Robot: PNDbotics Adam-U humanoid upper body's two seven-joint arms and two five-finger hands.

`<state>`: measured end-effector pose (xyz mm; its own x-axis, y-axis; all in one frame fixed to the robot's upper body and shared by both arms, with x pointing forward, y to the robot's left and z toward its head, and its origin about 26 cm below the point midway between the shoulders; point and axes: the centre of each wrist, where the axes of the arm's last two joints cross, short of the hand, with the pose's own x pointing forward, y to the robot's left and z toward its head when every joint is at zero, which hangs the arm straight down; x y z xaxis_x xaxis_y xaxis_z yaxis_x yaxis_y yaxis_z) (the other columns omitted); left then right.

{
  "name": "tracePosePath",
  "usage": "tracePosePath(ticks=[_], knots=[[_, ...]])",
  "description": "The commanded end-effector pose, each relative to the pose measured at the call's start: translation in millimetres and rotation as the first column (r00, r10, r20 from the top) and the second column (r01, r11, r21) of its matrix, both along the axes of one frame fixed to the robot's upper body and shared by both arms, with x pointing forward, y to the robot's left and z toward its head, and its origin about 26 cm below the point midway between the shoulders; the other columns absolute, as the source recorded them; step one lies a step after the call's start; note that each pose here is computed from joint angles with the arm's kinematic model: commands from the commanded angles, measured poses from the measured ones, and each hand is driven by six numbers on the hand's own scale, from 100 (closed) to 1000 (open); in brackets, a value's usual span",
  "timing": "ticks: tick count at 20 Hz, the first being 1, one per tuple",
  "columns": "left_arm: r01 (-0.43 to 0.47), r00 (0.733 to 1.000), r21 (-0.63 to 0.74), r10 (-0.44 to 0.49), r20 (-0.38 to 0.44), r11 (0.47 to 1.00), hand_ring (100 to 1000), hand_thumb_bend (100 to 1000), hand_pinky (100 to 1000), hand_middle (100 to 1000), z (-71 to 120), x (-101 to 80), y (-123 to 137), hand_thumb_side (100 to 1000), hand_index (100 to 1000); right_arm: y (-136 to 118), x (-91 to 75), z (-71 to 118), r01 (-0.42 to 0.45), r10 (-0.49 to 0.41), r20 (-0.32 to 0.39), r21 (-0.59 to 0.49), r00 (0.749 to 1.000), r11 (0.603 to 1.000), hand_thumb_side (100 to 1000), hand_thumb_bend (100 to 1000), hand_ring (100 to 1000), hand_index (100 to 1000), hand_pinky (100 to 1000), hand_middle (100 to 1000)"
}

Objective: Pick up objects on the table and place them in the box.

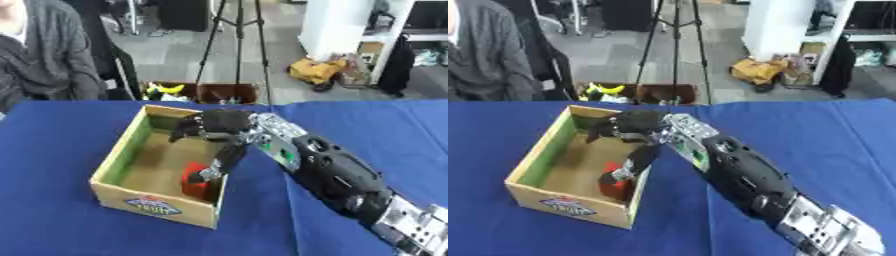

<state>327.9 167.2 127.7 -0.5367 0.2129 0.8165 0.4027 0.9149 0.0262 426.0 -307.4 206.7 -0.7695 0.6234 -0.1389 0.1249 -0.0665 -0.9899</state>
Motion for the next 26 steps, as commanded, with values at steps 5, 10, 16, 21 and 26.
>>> tracePosePath(ticks=[5,10,16,21,26], knots=[[-0.065,0.998,0.004,0.065,0.02,0.998,812,100,533,644,4.0,0.6,15,961,664,-3,-27.3,35.2,-0.055,0.048,0.035,0.241,0.998,0.969,501,100,994,786,748,827],[-0.182,0.983,0.012,0.182,-0.016,0.983,813,100,531,644,-9.0,1.1,39,966,664,-6,-65.7,37.7,-0.035,0.17,-0.162,0.616,0.972,0.787,582,100,1000,728,710,799],[-0.288,0.956,0.021,0.289,-0.05,0.957,815,100,528,645,-22.7,0.3,59,974,663,0,-123.4,38.2,0.018,0.326,-0.248,0.819,0.912,0.573,716,100,1000,706,689,781],[-0.308,0.947,0.024,0.309,-0.082,0.951,817,100,526,645,-33.8,-2.2,62,986,663,-3,-138.7,6.1,0.112,0.361,-0.298,0.883,0.884,0.455,841,100,1000,661,675,761],[-0.319,0.941,0.027,0.32,-0.107,0.947,816,100,525,644,-42.0,-4.7,64,992,662,-1,-145.7,-24.3,0.178,0.348,-0.344,0.886,0.872,0.429,885,100,997,635,669,751]])
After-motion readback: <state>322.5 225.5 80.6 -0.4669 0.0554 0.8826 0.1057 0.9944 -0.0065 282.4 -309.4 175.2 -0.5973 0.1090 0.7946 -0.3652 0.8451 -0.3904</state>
